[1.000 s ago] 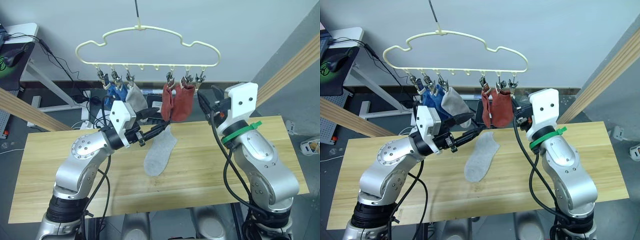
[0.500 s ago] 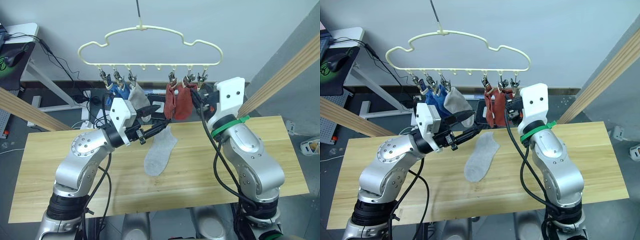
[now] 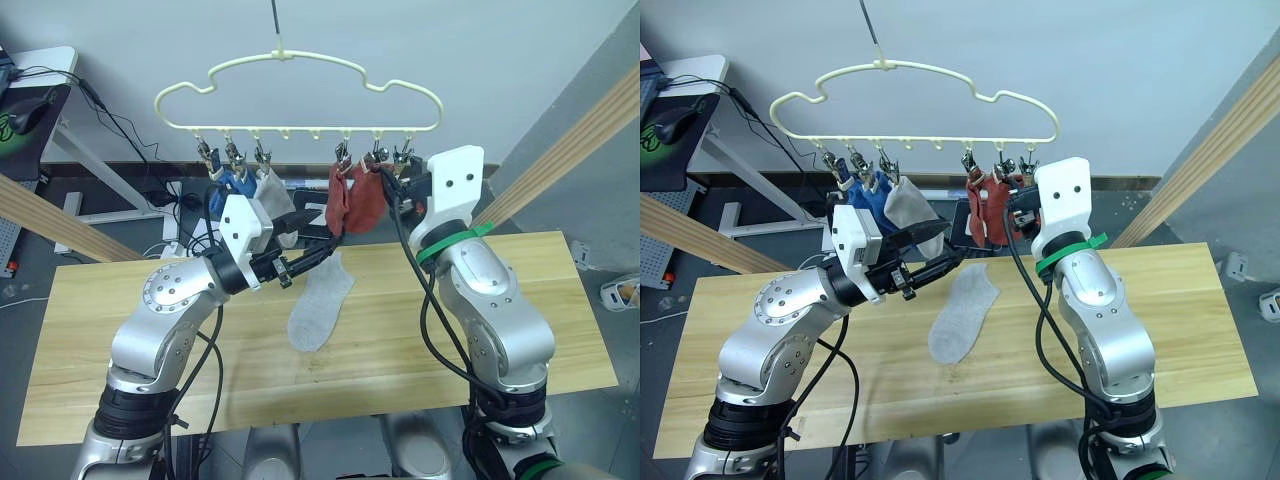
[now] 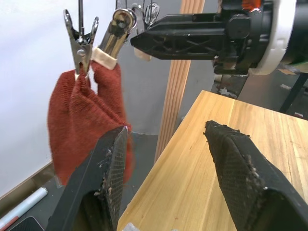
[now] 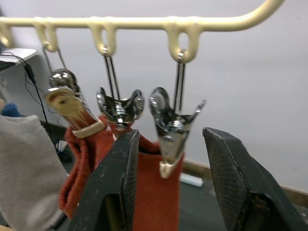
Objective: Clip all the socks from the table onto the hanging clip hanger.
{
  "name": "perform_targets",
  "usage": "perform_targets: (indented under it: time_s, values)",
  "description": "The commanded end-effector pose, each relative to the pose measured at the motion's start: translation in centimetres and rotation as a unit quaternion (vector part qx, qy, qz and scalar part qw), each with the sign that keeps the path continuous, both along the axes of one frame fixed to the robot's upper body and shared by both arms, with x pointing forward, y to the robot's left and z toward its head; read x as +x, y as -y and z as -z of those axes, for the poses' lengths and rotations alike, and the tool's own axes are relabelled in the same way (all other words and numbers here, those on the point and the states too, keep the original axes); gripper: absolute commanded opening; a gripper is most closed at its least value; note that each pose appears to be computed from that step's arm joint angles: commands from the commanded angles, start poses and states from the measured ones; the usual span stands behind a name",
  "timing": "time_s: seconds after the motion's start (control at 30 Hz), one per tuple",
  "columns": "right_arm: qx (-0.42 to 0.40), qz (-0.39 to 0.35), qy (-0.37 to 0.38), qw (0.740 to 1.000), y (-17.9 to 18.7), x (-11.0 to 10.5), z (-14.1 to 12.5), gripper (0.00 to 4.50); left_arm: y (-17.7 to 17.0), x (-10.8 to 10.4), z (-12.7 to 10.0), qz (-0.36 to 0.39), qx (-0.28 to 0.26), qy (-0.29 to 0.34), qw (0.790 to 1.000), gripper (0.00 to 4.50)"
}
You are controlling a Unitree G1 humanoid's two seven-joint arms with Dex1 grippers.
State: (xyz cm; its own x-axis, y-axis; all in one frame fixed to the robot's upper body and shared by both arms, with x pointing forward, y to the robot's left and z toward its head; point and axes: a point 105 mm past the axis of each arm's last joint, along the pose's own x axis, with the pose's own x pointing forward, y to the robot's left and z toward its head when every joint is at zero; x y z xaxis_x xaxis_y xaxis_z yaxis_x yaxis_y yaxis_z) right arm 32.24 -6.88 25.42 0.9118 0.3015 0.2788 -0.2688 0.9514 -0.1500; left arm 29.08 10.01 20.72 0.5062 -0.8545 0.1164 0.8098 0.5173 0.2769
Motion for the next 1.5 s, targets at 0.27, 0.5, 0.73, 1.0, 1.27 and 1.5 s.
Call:
perform_targets:
  time_s: [0.27, 0.5, 0.73, 1.0, 1.27, 1.5]
  values:
    - [0.022, -0.010, 0.038, 0.999, -1.1, -0.3, -1.8, 2.18, 0.4, -0.5, -0.4, 0.011, 0.002, 0.014, 1.000, 2.76]
    - [0.025, -0.022, 0.043, 0.999, -2.0, -0.1, -2.1, 2.18, 0.3, -0.5, -0.3, 0.009, 0.002, 0.012, 1.000, 2.76]
    - [0.025, -0.027, 0.047, 0.998, -2.2, 0.1, -2.2, 2.18, 0.2, -0.6, -0.1, 0.007, 0.004, 0.011, 1.000, 2.76]
    - [0.025, -0.026, 0.052, 0.998, -2.1, 0.1, -2.3, 1.88, 0.1, -0.7, 0.1, 0.005, 0.005, 0.008, 1.000, 2.76]
    - [0.031, -0.027, 0.057, 0.998, -2.1, 0.0, -2.5, 0.01, -0.1, -0.8, 0.5, -0.001, 0.005, 0.002, 1.000, 2.76]
    - [0.031, -0.028, 0.058, 0.997, -2.1, 0.0, -2.6, 0.01, -1.7, 0.1, 1.5, -0.064, 0.000, -0.021, 0.998, 2.76]
